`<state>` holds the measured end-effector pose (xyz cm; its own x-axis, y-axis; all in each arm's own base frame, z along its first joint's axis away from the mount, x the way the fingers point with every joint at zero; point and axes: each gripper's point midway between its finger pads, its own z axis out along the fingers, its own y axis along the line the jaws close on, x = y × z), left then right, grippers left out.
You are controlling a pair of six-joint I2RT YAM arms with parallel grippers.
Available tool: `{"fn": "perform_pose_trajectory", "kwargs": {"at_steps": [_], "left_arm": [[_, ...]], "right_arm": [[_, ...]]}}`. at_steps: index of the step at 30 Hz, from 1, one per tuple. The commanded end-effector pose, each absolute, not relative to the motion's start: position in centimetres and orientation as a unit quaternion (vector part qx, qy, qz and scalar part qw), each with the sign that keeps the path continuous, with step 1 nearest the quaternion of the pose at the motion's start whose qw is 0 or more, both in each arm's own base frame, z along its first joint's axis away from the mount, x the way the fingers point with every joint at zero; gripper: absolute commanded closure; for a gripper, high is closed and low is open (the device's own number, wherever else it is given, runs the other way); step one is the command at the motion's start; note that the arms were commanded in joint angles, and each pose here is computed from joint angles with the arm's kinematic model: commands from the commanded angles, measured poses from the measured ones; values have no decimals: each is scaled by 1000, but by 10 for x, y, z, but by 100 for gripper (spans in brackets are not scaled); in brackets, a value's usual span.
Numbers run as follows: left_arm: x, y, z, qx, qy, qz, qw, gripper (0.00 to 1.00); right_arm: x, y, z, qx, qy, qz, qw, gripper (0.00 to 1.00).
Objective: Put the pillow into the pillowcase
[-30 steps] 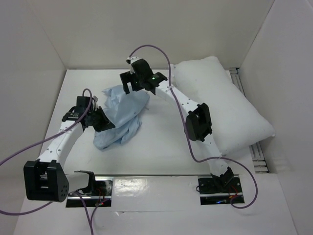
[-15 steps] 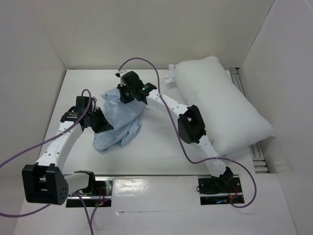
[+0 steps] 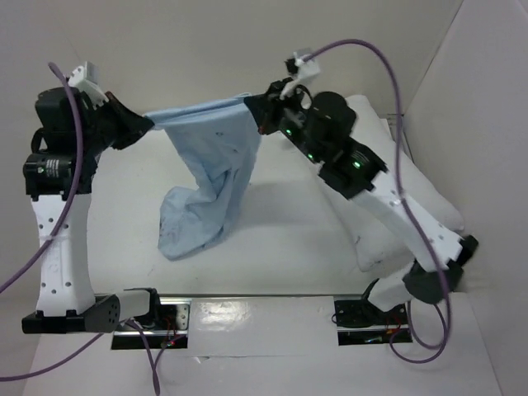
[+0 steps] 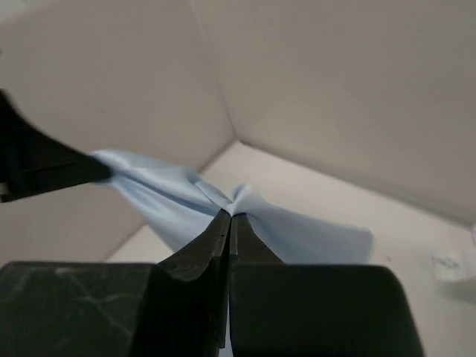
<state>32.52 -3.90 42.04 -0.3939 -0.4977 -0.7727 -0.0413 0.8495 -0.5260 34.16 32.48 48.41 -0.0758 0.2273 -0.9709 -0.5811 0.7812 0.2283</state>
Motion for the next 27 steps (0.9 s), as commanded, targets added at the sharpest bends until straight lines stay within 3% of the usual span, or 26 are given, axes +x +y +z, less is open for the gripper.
{"fn": "perform_pose_trajectory", "kwargs": {"at_steps": [1, 7, 13, 18, 20, 23, 25, 26, 27], "left_arm": [[291, -32, 483, -146, 766, -203, 592, 100], [225, -39, 592, -109, 653, -223, 716, 100], [220, -42, 615, -95, 624, -233, 740, 100], [290, -26, 589, -115, 663, -194, 714, 100], [342, -13, 557, -142, 697, -177, 681, 100], [416, 3, 494, -170, 747, -162, 622, 100], [465, 24, 436, -212, 780, -136, 572, 100], [465, 27, 436, -218, 779, -129, 573, 100], [492, 32, 399, -224, 801, -118, 543, 100]], "right_arm": [[304, 280, 540, -87, 612, 291, 730, 100], [234, 217, 617, -62, 523, 334, 782, 100], [239, 187, 631, -18, 504, 282, 816, 100], [304, 214, 596, -12, 543, 173, 822, 100], [345, 221, 579, -34, 556, 158, 816, 100], [427, 240, 530, -85, 592, 226, 769, 100], [510, 269, 442, -100, 658, 249, 704, 100], [505, 263, 468, -99, 647, 257, 711, 100], [540, 283, 455, -102, 656, 263, 700, 92]]}}
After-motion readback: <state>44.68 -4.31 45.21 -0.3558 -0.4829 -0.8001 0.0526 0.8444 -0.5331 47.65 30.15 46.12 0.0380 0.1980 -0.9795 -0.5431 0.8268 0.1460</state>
